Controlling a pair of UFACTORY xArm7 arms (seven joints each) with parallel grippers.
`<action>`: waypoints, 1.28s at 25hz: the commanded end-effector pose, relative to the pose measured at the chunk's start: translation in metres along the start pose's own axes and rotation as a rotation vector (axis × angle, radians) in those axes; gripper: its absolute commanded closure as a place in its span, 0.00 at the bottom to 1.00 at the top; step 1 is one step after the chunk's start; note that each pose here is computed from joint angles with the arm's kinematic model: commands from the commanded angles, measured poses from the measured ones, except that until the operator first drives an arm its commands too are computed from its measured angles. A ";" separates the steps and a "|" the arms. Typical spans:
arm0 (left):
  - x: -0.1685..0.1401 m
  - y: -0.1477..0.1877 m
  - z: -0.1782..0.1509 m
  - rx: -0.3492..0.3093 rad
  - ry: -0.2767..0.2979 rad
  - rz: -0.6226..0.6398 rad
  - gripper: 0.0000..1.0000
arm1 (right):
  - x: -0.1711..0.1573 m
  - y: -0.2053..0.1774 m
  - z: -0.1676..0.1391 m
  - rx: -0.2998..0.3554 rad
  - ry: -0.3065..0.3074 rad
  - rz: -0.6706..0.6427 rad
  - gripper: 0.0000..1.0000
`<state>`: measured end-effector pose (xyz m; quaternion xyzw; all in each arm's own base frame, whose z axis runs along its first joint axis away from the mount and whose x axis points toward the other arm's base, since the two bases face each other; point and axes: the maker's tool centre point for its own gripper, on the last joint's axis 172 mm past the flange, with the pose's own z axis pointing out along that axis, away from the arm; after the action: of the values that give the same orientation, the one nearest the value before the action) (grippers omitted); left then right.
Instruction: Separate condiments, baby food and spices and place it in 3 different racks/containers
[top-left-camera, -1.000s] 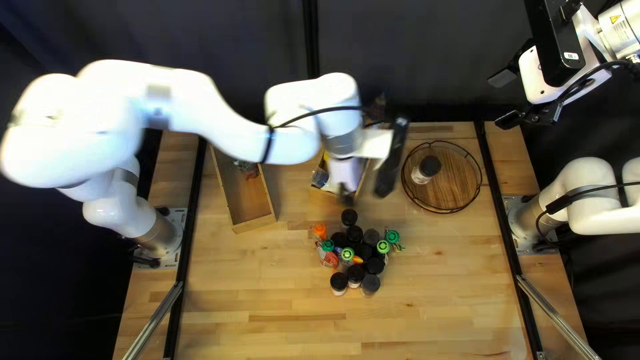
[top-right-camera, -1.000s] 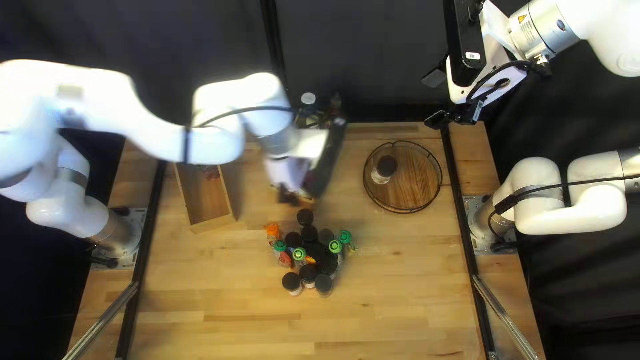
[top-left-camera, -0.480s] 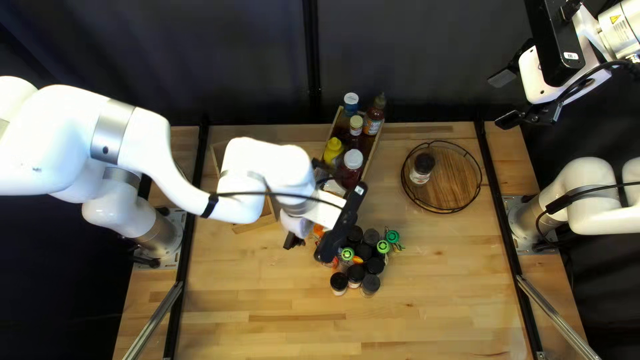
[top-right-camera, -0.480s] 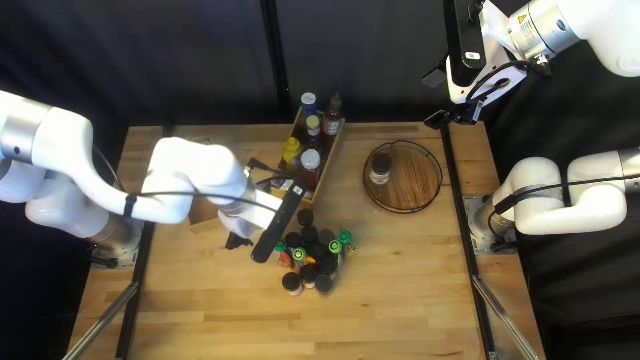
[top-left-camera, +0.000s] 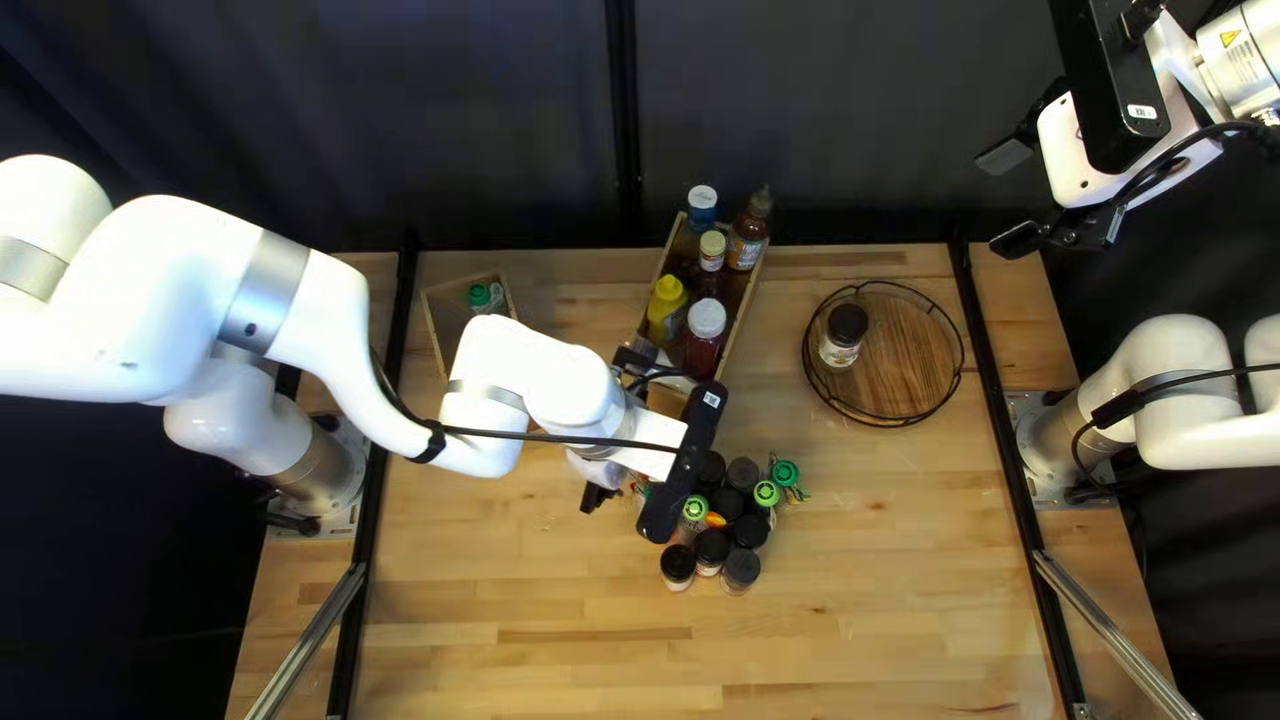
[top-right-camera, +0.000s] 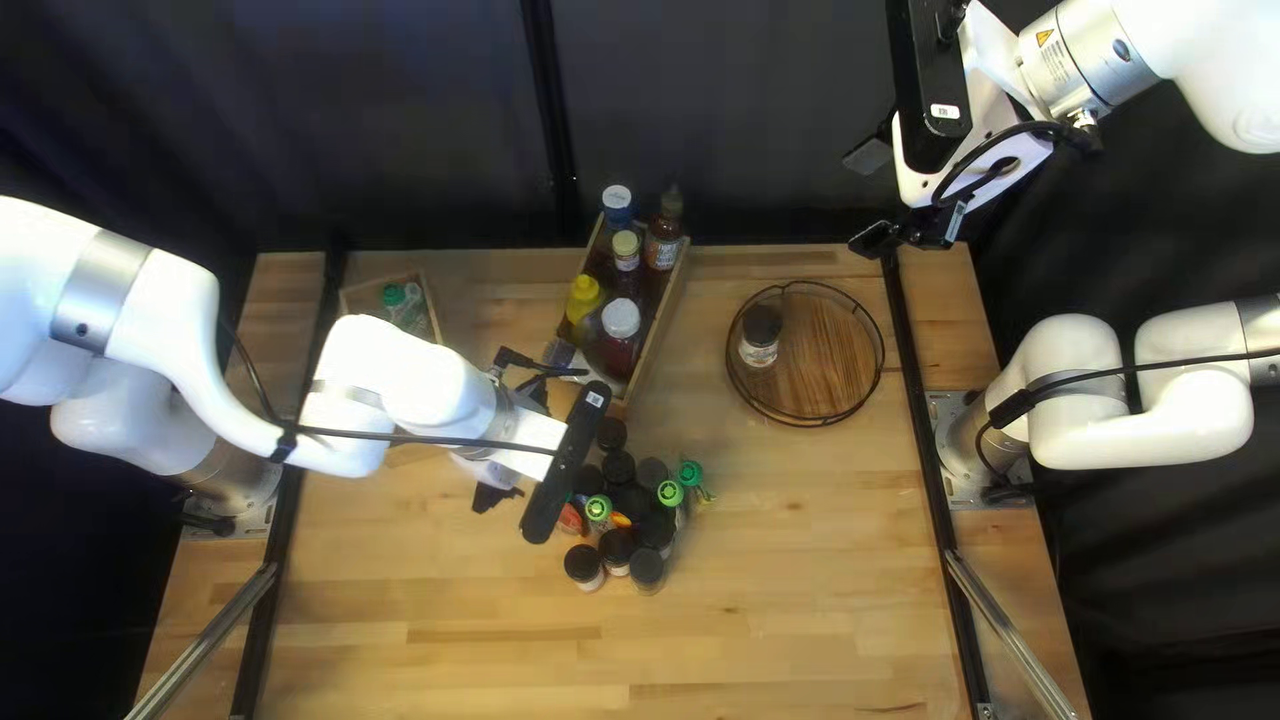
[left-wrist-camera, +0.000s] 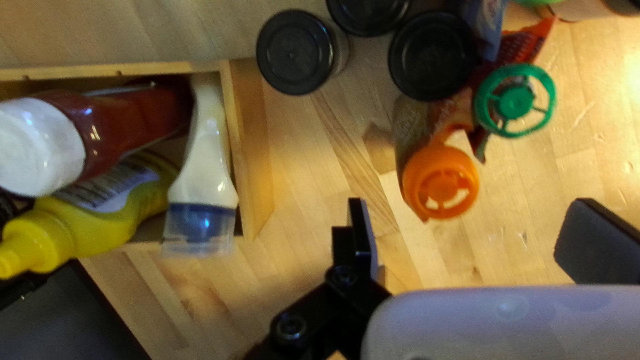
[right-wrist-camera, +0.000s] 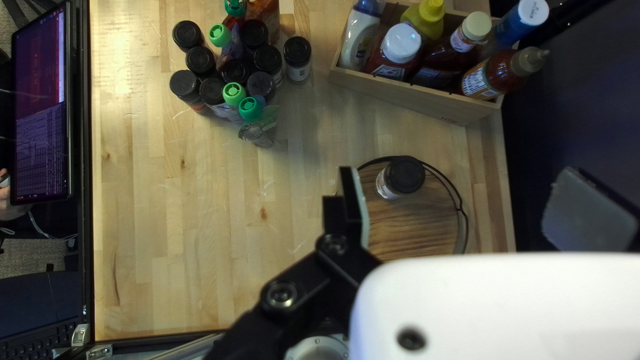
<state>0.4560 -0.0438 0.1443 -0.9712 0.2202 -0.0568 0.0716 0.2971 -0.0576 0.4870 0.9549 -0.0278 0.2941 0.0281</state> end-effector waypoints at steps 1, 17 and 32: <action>0.002 -0.004 0.006 -0.009 -0.004 0.004 0.01 | 0.000 0.000 0.000 0.000 0.000 0.000 0.00; -0.040 0.015 -0.069 -0.051 -0.013 0.006 1.00 | 0.000 0.000 0.000 0.000 0.000 0.000 0.00; -0.178 -0.012 -0.127 0.039 -0.069 -0.149 1.00 | 0.000 0.000 0.000 0.000 0.000 0.000 0.00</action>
<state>0.2979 0.0100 0.2607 -0.9826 0.1592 -0.0379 0.0881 0.2971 -0.0576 0.4870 0.9549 -0.0278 0.2941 0.0281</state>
